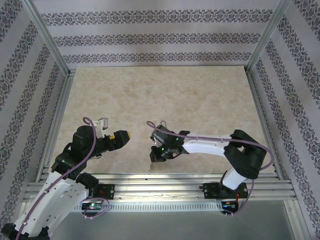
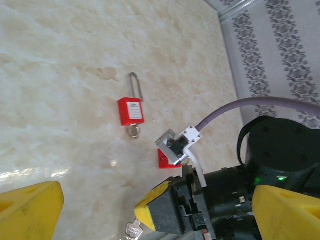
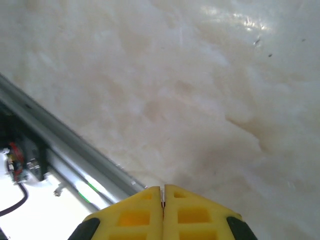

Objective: Unlock with the key

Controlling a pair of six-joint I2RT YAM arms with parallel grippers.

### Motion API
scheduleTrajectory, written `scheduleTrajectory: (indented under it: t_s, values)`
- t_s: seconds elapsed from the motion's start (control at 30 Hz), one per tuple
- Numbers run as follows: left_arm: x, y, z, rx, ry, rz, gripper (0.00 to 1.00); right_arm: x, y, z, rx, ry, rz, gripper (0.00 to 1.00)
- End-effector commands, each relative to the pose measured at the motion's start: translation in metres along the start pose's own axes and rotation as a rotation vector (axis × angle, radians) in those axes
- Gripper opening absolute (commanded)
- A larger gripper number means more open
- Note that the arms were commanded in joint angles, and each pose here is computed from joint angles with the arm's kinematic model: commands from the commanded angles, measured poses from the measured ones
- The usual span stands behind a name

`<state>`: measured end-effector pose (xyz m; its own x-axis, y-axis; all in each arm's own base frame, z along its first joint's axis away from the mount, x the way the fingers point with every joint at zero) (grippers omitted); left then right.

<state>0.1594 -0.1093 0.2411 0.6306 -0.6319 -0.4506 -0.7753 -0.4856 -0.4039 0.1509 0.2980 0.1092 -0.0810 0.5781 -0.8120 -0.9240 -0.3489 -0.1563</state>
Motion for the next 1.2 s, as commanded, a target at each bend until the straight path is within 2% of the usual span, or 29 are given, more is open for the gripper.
scheduleTrajectory:
  t_s: [0.0,0.1,0.2,0.3,0.4,0.57,0.8,0.93,1.17]
  values:
    - [0.003,-0.009,-0.035,0.035,0.264,-0.003,0.97,-0.056,-0.027,0.006,-0.009,-0.015,-0.184,0.00]
    - [0.005,-0.015,-0.063,0.048,0.491,-0.018,0.97,-0.114,-0.057,0.013,0.018,-0.113,-0.393,0.00]
    - [0.015,-0.018,-0.079,0.077,0.589,-0.028,0.97,-0.171,-0.081,0.036,-0.009,-0.206,-0.569,0.00]
    - [0.025,-0.020,-0.096,0.101,0.655,-0.051,0.97,-0.197,-0.095,0.053,-0.011,-0.286,-0.657,0.00]
    - [0.036,-0.024,-0.109,0.098,0.709,-0.067,0.97,-0.204,-0.101,0.061,0.007,-0.357,-0.696,0.00]
    - [0.060,-0.025,-0.101,0.042,0.677,-0.054,0.93,-0.202,-0.101,0.066,0.022,-0.411,-0.689,0.00]
    - [0.065,-0.025,-0.096,0.029,0.679,-0.070,0.73,-0.196,-0.094,0.062,0.038,-0.424,-0.672,0.00]
    - [0.068,-0.023,-0.098,0.029,0.705,-0.039,0.60,-0.194,-0.092,0.063,0.042,-0.435,-0.667,0.00]
    - [0.077,-0.017,-0.092,0.003,0.701,0.014,0.58,-0.198,-0.092,0.066,0.040,-0.447,-0.679,0.00]
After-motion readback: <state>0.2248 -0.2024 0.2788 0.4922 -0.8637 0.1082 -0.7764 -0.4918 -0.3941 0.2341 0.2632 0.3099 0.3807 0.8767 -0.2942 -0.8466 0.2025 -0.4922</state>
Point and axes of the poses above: each hand's point on the last joint's axis, 136 mm out from that joint toward the fingers, its own x axis out along the fingers, its own z axis along the line the jaws close on, y = z × x, the point moved 6 cm from there along -x, back along the fingers, and after that the axes turned 9 degrees about -x, right-handed, at the moved point
